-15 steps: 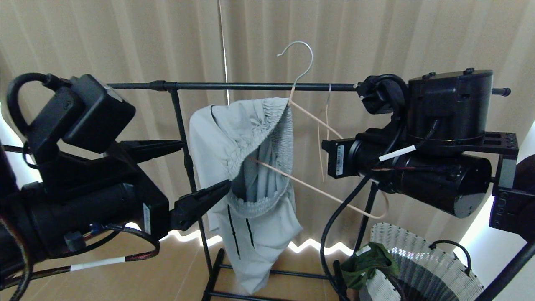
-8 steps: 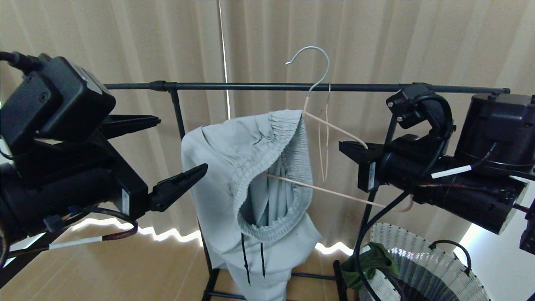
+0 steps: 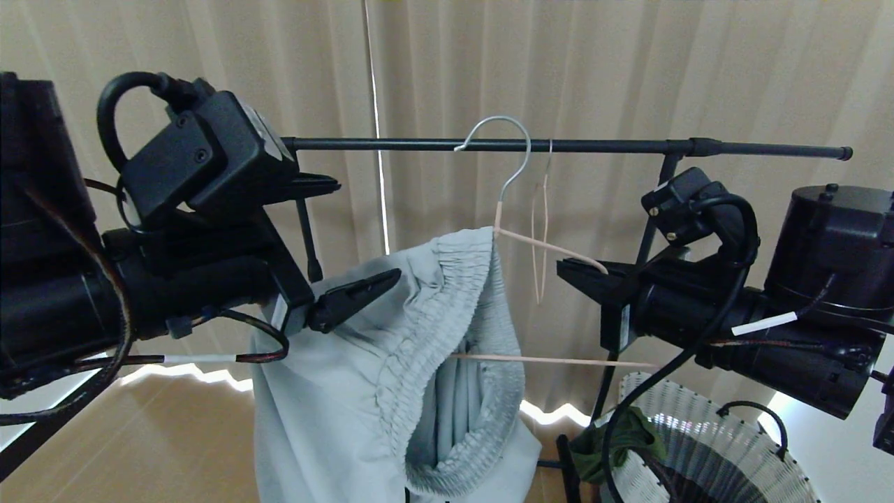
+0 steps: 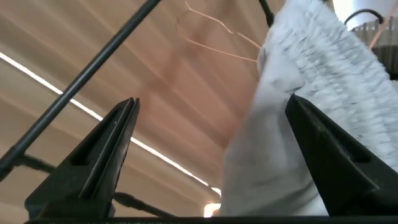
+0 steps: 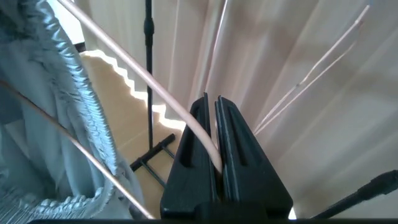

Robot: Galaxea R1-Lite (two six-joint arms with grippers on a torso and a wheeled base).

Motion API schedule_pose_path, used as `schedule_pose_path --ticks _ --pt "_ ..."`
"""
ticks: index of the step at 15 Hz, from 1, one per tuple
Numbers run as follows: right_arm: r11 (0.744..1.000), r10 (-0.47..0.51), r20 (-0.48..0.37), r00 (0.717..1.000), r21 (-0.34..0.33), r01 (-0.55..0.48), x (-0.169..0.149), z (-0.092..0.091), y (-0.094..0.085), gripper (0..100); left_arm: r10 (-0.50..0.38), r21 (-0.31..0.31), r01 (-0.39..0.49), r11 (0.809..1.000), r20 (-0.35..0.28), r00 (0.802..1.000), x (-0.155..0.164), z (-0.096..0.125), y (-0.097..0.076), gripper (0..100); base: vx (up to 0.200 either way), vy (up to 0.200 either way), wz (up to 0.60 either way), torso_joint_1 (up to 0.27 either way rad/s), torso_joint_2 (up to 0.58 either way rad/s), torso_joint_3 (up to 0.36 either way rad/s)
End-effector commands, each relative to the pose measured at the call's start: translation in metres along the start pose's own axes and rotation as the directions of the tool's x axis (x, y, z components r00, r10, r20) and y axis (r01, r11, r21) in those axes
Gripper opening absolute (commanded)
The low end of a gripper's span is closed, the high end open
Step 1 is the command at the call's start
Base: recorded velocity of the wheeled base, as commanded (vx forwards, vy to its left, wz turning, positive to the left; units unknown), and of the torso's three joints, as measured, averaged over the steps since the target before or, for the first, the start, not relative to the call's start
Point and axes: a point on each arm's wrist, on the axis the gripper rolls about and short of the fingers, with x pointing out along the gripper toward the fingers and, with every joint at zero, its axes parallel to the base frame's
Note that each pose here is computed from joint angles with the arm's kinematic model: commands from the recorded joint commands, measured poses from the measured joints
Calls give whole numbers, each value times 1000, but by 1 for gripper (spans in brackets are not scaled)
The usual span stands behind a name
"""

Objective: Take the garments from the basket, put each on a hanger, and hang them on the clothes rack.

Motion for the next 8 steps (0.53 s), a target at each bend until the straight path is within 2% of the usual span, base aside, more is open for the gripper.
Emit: schedule_pose_path --ticks 1,4,8 --pt "1000 1 25 1000 -1 -1 2 1 1 0 -42 -4 42 999 -36 998 15 -11 -5 100 0 0 0 0 0 0" --pt "1000 8 37 999 -1 -8 2 3 1 0 -46 -2 46 999 -39 998 16 -12 -5 100 0 0 0 0 0 0" --pt "996 87 58 995 -6 -87 -2 7 3 0 -51 -4 51 999 -48 998 23 -14 -5 100 0 0 0 0 0 0"
